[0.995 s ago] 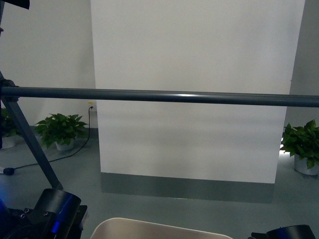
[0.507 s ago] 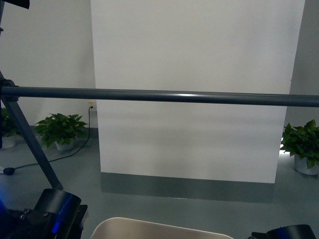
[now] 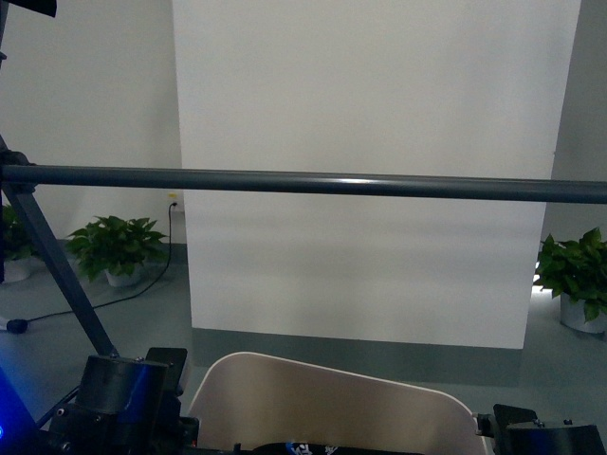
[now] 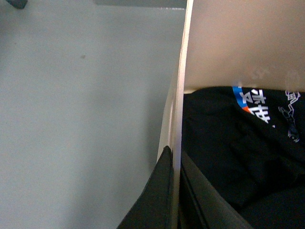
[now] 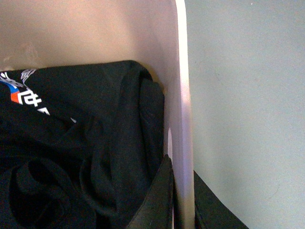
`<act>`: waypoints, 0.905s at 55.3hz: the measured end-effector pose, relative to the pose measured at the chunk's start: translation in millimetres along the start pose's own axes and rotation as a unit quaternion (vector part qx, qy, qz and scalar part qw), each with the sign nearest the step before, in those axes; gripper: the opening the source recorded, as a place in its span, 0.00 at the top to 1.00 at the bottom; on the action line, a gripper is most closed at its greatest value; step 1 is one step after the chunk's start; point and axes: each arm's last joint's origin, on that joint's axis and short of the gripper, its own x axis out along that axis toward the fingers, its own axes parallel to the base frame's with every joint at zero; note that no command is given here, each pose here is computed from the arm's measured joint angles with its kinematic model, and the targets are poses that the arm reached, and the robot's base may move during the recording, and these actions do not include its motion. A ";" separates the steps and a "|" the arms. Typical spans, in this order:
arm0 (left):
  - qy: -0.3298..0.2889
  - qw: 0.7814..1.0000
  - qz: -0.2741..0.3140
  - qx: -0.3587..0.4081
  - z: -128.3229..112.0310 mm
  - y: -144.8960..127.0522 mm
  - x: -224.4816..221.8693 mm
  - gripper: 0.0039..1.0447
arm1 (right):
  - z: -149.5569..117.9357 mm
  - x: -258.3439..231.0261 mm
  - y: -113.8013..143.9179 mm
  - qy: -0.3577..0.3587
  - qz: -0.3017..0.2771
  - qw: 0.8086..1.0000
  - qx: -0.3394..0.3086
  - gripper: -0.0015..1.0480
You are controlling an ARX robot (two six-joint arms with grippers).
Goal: Move hamper under clothes hanger
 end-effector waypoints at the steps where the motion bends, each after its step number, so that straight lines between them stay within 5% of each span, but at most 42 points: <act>1: 0.004 1.000 0.000 0.001 -0.9 -0.5 0.0 0.96 | -0.3 0.1 0.0 0.002 0.000 1.000 0.000 0.97; 30: 0.091 0.996 0.001 0.020 -35.8 1.4 -20.1 0.96 | -8.7 18.7 -10.8 0.070 0.016 0.997 -0.002 0.97; 50: 0.086 0.996 0.008 0.014 -33.8 3.6 -28.7 0.96 | -3.1 27.5 -6.7 0.062 0.020 0.998 -0.010 0.97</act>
